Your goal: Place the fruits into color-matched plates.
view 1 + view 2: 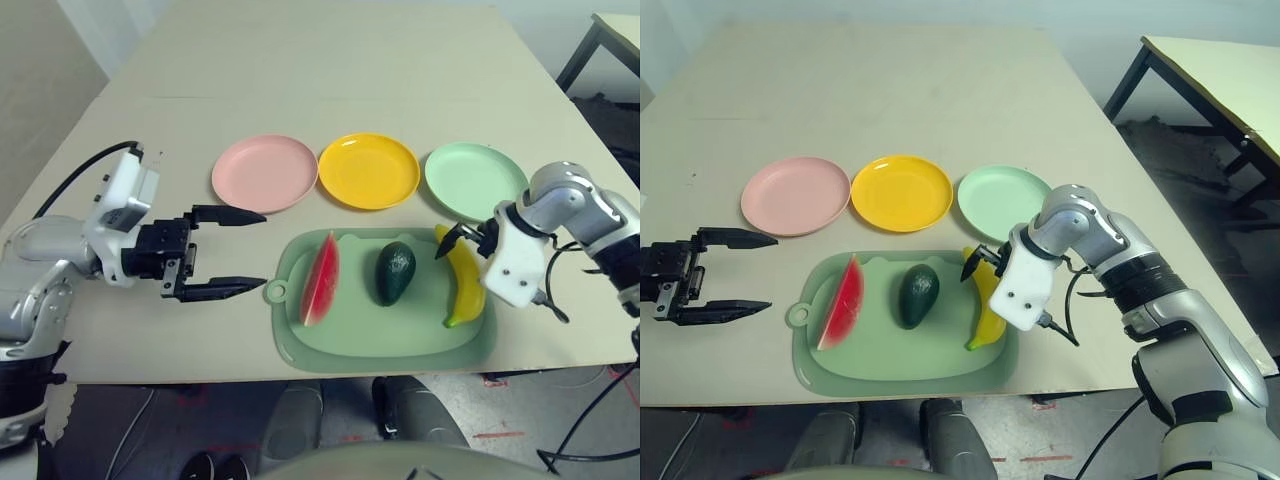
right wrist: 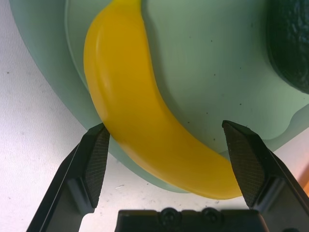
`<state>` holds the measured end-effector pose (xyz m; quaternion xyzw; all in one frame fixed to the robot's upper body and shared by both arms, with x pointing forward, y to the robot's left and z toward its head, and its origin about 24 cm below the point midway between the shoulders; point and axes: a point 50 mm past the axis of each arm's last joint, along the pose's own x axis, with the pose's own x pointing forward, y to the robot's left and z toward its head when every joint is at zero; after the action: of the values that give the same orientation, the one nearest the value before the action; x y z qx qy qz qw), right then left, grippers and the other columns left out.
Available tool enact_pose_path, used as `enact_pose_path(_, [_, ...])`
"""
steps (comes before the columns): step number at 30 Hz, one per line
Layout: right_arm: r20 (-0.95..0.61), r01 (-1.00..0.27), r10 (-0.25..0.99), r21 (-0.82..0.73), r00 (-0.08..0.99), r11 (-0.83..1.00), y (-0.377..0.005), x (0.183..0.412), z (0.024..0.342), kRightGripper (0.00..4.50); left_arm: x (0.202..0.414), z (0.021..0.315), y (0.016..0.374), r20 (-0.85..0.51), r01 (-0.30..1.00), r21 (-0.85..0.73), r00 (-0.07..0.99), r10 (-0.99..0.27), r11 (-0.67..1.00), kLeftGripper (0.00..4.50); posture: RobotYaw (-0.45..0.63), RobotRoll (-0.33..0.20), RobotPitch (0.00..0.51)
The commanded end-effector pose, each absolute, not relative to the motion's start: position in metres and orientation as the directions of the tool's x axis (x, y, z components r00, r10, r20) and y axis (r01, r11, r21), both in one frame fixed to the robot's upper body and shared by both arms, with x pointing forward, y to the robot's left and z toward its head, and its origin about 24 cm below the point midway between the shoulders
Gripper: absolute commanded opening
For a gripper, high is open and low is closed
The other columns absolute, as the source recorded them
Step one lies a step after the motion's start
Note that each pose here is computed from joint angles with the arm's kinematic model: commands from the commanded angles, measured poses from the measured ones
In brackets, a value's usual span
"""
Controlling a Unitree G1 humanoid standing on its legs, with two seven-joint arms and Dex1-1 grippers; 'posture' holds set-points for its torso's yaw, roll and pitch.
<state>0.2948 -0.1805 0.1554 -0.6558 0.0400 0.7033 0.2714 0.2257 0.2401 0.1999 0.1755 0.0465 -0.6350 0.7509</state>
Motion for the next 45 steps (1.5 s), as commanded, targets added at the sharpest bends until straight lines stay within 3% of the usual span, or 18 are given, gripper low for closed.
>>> enact_pose_path(1, [-0.953, -0.465, 0.301, -0.262, -0.010, -0.845, -0.185, 0.292, 0.149, 4.01, 0.226, 0.198, 0.237, -0.318, 0.973, 0.204, 0.174, -0.932, 0.112, 4.50, 0.07, 0.000, 0.145])
enact_pose_path(8, [-0.966, -0.477, 0.258, -0.215, -0.025, -0.852, -0.194, 0.288, 0.151, 1.63, 0.229, 0.201, 0.239, -0.322, 0.969, 0.212, 0.189, -0.928, 0.124, 4.50, 0.07, 0.000, 0.137])
enact_pose_path(21, [-0.959, -0.489, 0.281, -0.261, 0.034, -0.833, -0.190, 0.300, 0.204, 1.62, 0.232, 0.204, 0.245, -0.296, 0.954, 0.236, 0.253, -0.921, 0.187, 4.50, 0.09, 0.000, 0.117])
enact_pose_path(28, [-0.845, -0.600, 0.507, -0.497, 0.169, -0.627, -0.150, 0.345, 0.241, 1.62, 0.240, 0.209, 0.244, -0.223, 0.904, 0.236, 0.408, -0.885, 0.357, 4.50, 0.10, 0.000, 0.117])
enact_pose_path(34, [-0.754, -0.679, 0.597, -0.592, 0.274, -0.435, -0.122, 0.374, 0.233, 1.62, 0.248, 0.211, 0.245, -0.215, 0.856, 0.238, 0.508, -0.834, 0.460, 4.50, 0.12, 0.000, 0.121])
enact_pose_path(39, [-0.725, -0.721, 0.594, -0.612, 0.349, -0.324, -0.111, 0.389, 0.220, 1.62, 0.252, 0.215, 0.249, -0.207, 0.828, 0.243, 0.553, -0.808, 0.505, 4.50, 0.14, 0.000, 0.129])
enact_pose_path(45, [-0.757, -0.772, 0.543, -0.571, 0.362, -0.281, -0.108, 0.394, 0.193, 1.62, 0.258, 0.214, 0.257, -0.212, 0.765, 0.312, 0.635, -0.743, 0.564, 4.50, 0.15, 0.000, 0.131])
